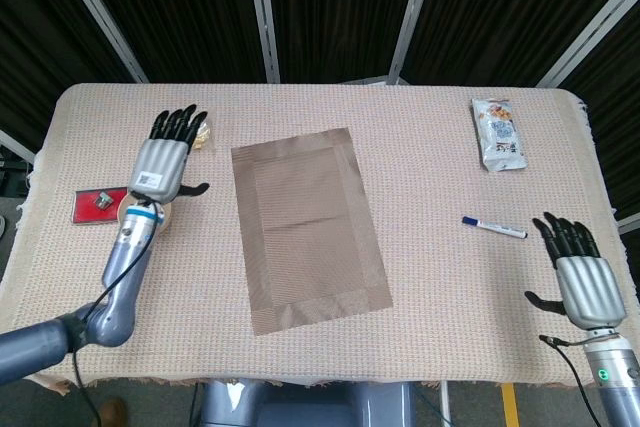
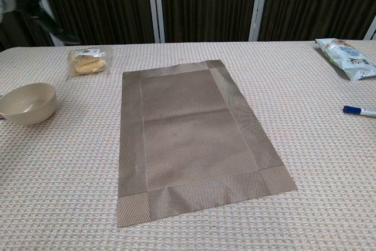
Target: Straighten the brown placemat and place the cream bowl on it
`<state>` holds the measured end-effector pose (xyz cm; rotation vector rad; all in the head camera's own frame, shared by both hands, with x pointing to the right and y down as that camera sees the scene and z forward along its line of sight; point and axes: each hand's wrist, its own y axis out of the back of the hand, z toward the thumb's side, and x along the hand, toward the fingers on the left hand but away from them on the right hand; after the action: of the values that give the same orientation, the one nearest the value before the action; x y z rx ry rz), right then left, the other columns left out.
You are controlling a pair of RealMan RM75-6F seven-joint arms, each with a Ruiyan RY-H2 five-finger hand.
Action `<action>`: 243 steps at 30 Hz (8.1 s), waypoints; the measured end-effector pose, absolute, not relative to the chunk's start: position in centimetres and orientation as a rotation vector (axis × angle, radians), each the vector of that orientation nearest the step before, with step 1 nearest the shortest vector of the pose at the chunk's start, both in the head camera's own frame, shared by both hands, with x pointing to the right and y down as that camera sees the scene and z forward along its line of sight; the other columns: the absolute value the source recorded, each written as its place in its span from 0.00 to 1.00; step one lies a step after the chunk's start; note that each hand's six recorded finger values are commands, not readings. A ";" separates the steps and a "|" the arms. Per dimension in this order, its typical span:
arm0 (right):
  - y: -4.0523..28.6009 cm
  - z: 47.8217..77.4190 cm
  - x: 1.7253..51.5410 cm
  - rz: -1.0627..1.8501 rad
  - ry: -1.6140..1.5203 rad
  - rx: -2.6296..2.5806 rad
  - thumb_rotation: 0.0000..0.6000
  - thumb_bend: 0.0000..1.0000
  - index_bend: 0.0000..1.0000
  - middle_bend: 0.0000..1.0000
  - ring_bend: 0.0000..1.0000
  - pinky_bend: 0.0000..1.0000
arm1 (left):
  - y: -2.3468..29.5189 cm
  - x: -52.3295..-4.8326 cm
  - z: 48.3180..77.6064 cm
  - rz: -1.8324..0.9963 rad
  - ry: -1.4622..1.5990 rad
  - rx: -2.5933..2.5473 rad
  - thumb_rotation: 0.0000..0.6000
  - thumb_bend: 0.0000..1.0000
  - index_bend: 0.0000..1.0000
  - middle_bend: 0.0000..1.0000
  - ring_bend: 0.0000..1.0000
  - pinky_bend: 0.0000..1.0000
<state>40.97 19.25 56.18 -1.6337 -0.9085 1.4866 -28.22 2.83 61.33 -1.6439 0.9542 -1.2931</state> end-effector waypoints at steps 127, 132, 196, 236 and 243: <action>20.3 63.1 27.8 0.812 -0.103 -1.582 1.00 0.43 0.77 0.05 0.00 0.00 | 17.8 -43.7 53.0 -1.493 1.069 -1.463 1.00 0.00 0.00 0.00 0.00 0.00; 18.0 62.9 28.5 0.737 0.007 -1.418 1.00 0.41 0.73 0.06 0.00 0.00 | 17.8 -43.8 53.3 -1.506 1.061 -1.465 1.00 0.00 0.00 0.00 0.00 0.00; 20.8 55.2 39.4 1.387 -1.137 -1.532 1.00 0.00 0.00 0.00 0.00 0.00 | 12.5 -20.3 72.0 -1.110 0.529 -2.042 1.00 0.00 0.31 0.00 0.00 0.00; 20.3 54.1 40.2 1.350 -1.158 -1.488 1.00 0.00 0.00 0.00 0.00 0.00 | 12.3 -16.3 75.6 -1.118 0.467 -2.017 1.00 0.18 0.37 0.00 0.00 0.00; 20.3 53.9 40.2 1.347 -1.164 -1.492 1.00 0.00 0.00 0.00 0.00 0.00 | 12.6 -16.2 75.9 -1.130 0.460 -2.021 1.00 0.30 0.37 0.00 0.00 0.00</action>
<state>40.22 20.26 53.94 -1.4918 -1.1637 1.3471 -16.17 12.57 75.86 -2.0209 0.4604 -1.1298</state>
